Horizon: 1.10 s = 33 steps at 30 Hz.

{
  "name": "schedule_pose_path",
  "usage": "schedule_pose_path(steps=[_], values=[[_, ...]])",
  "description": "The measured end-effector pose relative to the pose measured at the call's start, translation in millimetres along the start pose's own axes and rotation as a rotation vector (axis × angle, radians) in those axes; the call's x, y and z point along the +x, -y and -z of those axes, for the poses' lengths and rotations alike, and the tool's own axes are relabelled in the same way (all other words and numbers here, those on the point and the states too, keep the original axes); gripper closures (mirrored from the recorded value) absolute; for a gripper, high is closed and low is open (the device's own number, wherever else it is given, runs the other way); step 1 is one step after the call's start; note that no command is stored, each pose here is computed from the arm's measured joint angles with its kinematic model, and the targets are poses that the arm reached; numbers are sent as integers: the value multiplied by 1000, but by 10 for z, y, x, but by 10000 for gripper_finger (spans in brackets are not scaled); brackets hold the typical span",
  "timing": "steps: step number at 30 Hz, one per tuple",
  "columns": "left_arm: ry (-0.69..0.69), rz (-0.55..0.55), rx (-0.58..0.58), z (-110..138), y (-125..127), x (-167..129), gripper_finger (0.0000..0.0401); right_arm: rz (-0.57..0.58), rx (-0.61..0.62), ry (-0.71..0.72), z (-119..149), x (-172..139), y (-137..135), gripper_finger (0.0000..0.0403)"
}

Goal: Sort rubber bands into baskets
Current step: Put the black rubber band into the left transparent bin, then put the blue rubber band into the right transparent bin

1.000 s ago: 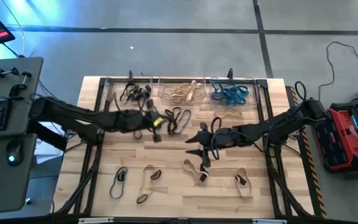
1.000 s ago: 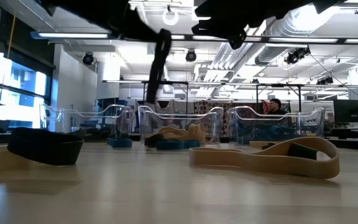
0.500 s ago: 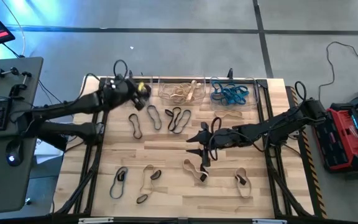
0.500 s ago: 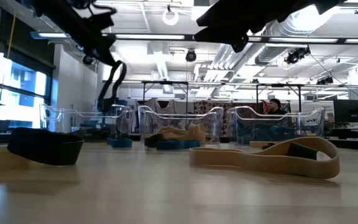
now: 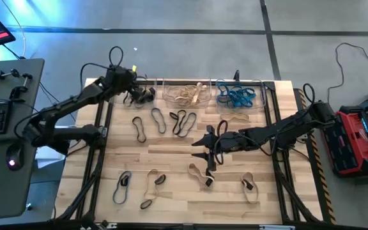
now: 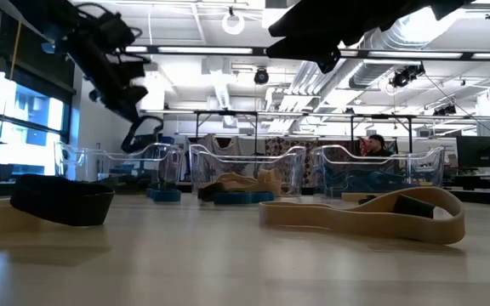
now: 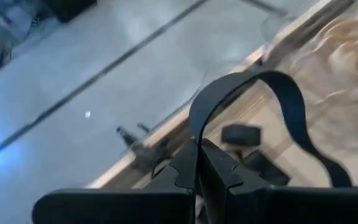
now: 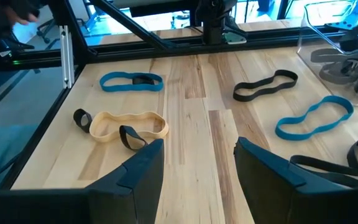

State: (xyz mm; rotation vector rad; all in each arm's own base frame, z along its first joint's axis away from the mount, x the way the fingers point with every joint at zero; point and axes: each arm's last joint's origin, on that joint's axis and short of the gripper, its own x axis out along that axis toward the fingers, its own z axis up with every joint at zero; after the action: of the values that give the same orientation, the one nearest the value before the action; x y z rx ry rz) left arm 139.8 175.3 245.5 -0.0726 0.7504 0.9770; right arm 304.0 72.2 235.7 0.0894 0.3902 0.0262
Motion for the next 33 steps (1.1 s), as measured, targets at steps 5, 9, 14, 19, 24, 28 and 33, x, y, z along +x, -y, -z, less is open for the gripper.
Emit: schedule_pose_path(steps=[5, 9, 14, 19, 24, 28, 33], values=[[-100, -24, -18, 93, -74, 211, 401, 0, 0, 0, 0, 0, 0, 217], [-160, -25, -20, 154, -84, 334, 401, 0, -3, 0, 0, 0, 0, 217], [-196, -5, -7, 184, -24, 380, 385, 0, -3, 0, 0, 0, 0, 217], [-164, 25, 21, 140, 73, 308, 340, -2, -2, -1, 1, -1, -4, 217], [-138, 73, 55, 108, 204, 156, 287, -1, -4, -2, 2, -1, -3, 217], [-135, 174, 51, 118, 335, -39, 257, 1, -3, -18, 18, -1, -1, 217], [-165, 403, -14, 171, 567, -340, 248, 5, -9, -38, 38, -1, 3, 217]])
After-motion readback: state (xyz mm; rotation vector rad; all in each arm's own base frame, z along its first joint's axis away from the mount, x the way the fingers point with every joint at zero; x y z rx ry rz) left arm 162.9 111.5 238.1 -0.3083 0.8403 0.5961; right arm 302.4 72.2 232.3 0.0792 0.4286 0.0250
